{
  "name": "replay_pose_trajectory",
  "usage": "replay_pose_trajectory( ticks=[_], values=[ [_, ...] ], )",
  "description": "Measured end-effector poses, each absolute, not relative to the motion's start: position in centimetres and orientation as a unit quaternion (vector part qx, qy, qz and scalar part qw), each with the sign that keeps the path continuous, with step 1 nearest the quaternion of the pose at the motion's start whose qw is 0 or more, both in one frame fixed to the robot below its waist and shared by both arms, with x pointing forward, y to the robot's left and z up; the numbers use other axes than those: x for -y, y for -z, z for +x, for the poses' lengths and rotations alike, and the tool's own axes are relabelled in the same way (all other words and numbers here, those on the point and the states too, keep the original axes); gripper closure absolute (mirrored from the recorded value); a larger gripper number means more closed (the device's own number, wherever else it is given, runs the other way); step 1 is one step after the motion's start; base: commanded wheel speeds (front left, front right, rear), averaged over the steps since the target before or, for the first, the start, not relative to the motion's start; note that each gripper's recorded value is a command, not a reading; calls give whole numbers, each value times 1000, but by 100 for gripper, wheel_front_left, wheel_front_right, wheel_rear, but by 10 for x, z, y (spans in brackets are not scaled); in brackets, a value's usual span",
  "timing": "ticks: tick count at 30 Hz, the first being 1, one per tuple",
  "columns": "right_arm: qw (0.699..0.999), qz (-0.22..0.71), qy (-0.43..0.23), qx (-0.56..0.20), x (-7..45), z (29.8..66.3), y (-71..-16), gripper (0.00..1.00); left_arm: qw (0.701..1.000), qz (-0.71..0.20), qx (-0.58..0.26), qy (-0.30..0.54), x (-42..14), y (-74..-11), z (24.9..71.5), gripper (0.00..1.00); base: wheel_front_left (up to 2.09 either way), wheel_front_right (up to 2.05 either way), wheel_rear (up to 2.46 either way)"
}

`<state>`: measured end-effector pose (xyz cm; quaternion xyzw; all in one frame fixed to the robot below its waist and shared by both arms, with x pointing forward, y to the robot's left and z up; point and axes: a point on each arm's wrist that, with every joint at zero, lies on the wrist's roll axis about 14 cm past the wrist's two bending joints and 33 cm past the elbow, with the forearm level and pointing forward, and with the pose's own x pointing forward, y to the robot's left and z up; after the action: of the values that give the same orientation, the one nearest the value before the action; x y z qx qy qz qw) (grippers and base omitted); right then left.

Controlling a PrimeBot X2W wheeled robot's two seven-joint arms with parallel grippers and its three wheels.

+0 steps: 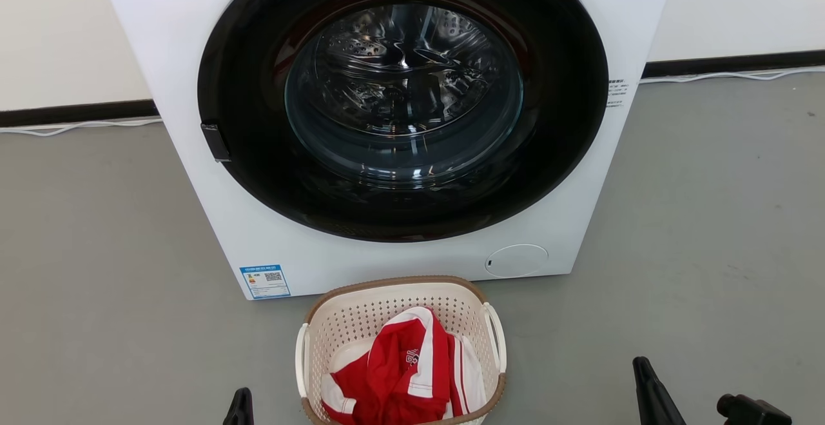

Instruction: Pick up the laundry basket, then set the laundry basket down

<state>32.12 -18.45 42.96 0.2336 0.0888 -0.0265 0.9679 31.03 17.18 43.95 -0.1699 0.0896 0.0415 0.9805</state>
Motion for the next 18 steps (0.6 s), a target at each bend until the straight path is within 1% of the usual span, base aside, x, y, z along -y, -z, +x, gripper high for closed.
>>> replay_pose_trajectory(
  ticks=[18],
  values=[
    [940,326,47,-85,190,330,-434,100,955,-274,-98,-53,-176,-439,320,100,0,0,0]
  ],
)
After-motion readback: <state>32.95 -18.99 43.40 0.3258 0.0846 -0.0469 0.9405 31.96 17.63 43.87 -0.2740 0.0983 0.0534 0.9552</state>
